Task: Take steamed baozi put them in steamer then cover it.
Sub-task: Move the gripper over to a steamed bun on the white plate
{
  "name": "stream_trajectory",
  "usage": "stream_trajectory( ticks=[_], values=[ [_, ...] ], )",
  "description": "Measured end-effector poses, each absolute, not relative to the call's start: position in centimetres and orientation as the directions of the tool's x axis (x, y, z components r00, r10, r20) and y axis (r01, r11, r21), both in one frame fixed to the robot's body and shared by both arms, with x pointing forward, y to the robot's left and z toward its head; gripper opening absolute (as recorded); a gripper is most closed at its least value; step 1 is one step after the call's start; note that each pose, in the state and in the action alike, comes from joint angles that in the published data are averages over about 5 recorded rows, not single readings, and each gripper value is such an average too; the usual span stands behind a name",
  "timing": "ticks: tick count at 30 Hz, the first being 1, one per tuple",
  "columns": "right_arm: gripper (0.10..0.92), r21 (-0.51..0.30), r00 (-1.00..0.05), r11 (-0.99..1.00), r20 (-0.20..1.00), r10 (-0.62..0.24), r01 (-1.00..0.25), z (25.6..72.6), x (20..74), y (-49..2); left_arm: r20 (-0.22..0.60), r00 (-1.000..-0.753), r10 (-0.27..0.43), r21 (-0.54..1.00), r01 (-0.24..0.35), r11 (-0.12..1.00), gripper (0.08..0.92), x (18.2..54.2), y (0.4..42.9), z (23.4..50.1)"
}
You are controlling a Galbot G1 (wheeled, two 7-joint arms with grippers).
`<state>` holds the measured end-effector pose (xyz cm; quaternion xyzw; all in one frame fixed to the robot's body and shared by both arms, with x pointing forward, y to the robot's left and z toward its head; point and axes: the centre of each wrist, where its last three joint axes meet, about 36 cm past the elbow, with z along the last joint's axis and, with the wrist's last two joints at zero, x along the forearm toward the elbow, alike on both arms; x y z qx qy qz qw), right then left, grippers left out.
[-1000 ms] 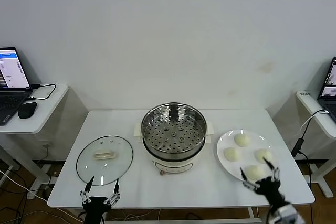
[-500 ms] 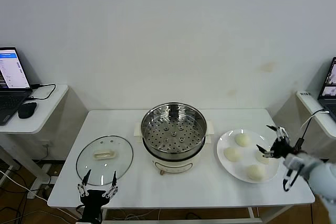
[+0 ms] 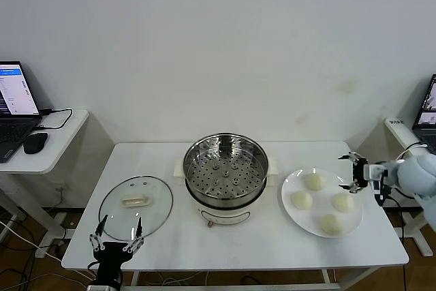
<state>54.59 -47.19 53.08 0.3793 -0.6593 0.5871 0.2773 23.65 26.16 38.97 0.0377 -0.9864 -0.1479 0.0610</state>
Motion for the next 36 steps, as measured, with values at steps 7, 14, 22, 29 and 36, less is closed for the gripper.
stream_trajectory(
  ticks=[7, 14, 22, 29, 36],
  values=[
    [0.823, -0.457, -0.447, -0.035, 0.881, -0.156, -0.889, 52.0, 57.9, -47.3, 0.102, -0.990, -0.098, 0.311, -0.061, 0.948, 0.823, 23.8, 26.9, 39.3],
    [0.822, -0.393, -0.381, -0.072, 0.913, -0.145, -0.917, 50.6, 61.2, -46.2, 0.100, -0.989, -0.107, 0.321, -0.070, 0.944, 0.823, 23.8, 27.4, 39.4],
    [0.823, -0.352, -0.340, -0.096, 0.932, -0.122, -0.931, 48.9, 64.5, -44.1, 0.087, -0.990, -0.110, 0.322, -0.077, 0.944, 0.823, 24.2, 27.5, 40.0],
    [0.823, -0.320, -0.311, -0.103, 0.946, -0.093, -0.942, 47.3, 66.2, -42.7, 0.082, -0.990, -0.111, 0.323, -0.079, 0.943, 0.823, 24.4, 27.6, 40.3],
    [0.823, -0.309, -0.302, -0.102, 0.950, -0.077, -0.946, 46.4, 67.3, -41.8, 0.071, -0.991, -0.111, 0.320, -0.082, 0.944, 0.823, 24.6, 27.5, 40.6]
  ],
)
